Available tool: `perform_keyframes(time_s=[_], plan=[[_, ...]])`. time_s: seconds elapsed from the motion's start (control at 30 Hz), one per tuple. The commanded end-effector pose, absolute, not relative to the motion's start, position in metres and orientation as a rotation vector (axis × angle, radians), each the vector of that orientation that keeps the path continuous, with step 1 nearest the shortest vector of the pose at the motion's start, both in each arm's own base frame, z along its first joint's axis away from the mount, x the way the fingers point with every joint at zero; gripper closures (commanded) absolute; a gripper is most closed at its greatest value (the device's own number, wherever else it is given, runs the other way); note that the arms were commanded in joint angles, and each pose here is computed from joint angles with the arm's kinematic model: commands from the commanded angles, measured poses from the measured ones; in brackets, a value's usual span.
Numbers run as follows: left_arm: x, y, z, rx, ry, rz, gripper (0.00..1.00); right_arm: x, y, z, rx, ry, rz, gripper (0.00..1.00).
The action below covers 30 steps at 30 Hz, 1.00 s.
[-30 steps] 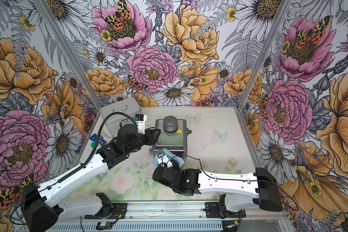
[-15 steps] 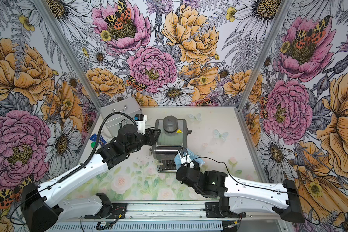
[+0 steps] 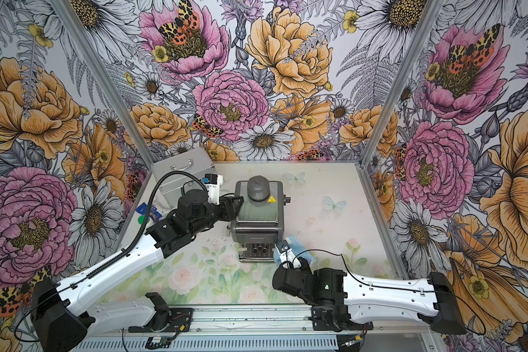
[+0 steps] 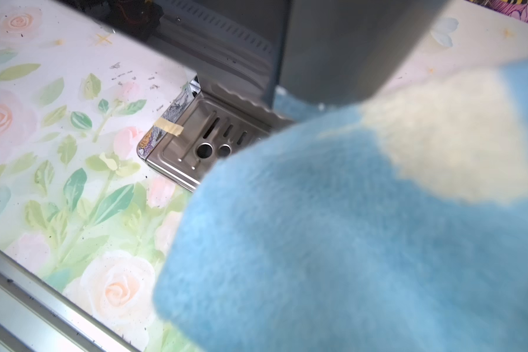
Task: Wipe the surface of a coffee machine
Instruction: Wipe the dirt from the surface of the coffee machine, then adjust the cleaning item.
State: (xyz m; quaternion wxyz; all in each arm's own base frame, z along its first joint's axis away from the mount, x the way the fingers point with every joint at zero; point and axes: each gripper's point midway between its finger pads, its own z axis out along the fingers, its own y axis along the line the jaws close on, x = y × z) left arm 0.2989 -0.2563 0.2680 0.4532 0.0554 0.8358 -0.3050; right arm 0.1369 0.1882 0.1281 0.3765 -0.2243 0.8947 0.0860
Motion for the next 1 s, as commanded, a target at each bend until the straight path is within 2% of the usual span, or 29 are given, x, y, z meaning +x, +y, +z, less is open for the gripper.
perform_keyframes(time_s=[0.0,0.23,0.4,0.5,0.6,0.73,0.83,0.97], plan=[[0.265,-0.237,0.185,0.250,2.365,-0.586,0.51,0.136,0.188,0.157,-0.454,2.231,0.363,1.00],[0.244,-0.216,0.217,0.217,2.316,-0.595,0.48,0.117,0.194,0.180,-0.507,2.221,0.571,1.00],[0.193,-0.204,0.232,0.255,2.256,-0.662,0.45,0.096,0.219,0.188,-0.642,2.240,0.729,1.00],[0.160,-0.198,0.236,0.313,2.207,-0.707,0.44,0.087,0.228,0.208,-0.649,2.171,0.884,1.00],[0.133,-0.195,0.234,0.375,2.177,-0.770,0.45,0.088,0.225,0.218,-0.632,2.137,0.909,1.00],[0.104,-0.214,0.231,0.558,2.159,-0.805,0.46,0.083,0.235,0.224,-0.681,2.126,0.942,1.00],[0.085,-0.239,0.231,0.719,2.137,-0.745,0.46,0.078,0.249,0.236,-0.729,2.100,0.987,1.00],[0.078,-0.256,0.237,0.763,2.074,-0.638,0.39,0.063,0.273,0.255,-0.818,2.048,1.118,1.00]])
